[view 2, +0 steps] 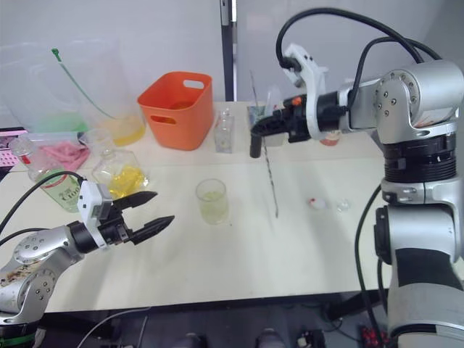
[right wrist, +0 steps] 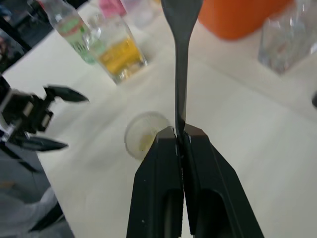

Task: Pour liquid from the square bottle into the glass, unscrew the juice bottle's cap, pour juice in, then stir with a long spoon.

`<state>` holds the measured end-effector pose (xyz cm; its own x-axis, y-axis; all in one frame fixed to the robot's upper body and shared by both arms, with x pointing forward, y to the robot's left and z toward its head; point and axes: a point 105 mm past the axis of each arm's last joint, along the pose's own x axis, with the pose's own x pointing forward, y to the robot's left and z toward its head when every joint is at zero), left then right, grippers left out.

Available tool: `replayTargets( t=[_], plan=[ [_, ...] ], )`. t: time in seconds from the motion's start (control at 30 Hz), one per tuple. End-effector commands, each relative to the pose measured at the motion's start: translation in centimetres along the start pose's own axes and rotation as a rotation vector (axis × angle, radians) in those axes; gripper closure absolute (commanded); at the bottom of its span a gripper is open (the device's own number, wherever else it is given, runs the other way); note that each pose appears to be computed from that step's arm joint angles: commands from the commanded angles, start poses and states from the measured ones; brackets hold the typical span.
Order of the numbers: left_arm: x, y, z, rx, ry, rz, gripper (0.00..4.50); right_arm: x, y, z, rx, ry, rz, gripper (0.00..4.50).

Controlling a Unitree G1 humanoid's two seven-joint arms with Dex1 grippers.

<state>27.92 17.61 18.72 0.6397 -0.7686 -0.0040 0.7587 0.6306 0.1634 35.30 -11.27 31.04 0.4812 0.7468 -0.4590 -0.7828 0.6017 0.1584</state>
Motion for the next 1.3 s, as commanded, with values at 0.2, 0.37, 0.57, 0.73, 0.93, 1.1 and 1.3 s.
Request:
replayTargets(
  t=[0.2, 0.37, 0.57, 0.73, 0.93, 1.1, 1.3],
  plan=[
    [-0.5, -1.6, 0.2, 0.022, -0.024, -0.018, 0.03, 3.3, -5.9, -7.4, 0.234, 0.269, -0.165, 4.50],
    [-0.6, -2.4, -0.1, -0.005, -0.025, -0.013, 0.03, 4.6, -8.0, -11.0, 0.281, 0.389, -0.208, 4.50],
    [-1.1, -2.9, -0.3, -0.008, -0.016, 0.014, 0.03, 6.4, -9.4, -11.9, 0.243, 0.405, -0.252, 4.50],
    [-1.6, -3.3, -0.7, -0.015, 0.016, 0.037, 0.00, 7.7, -9.2, -11.7, 0.229, 0.390, -0.239, 4.18],
    [-2.2, -3.4, -1.1, -0.019, 0.040, 0.044, 0.00, 7.4, -8.4, -9.1, 0.238, 0.304, -0.183, 2.18],
    [-3.4, -3.2, -1.2, -0.048, 0.043, 0.026, 0.00, 5.6, -7.0, -4.3, 0.251, 0.080, -0.035, 0.44],
    [-6.7, 0.7, -2.8, -0.016, 0.137, 0.134, 0.00, -0.8, -7.7, -1.0, 0.038, -0.260, 0.013, 0.05]
  ],
)
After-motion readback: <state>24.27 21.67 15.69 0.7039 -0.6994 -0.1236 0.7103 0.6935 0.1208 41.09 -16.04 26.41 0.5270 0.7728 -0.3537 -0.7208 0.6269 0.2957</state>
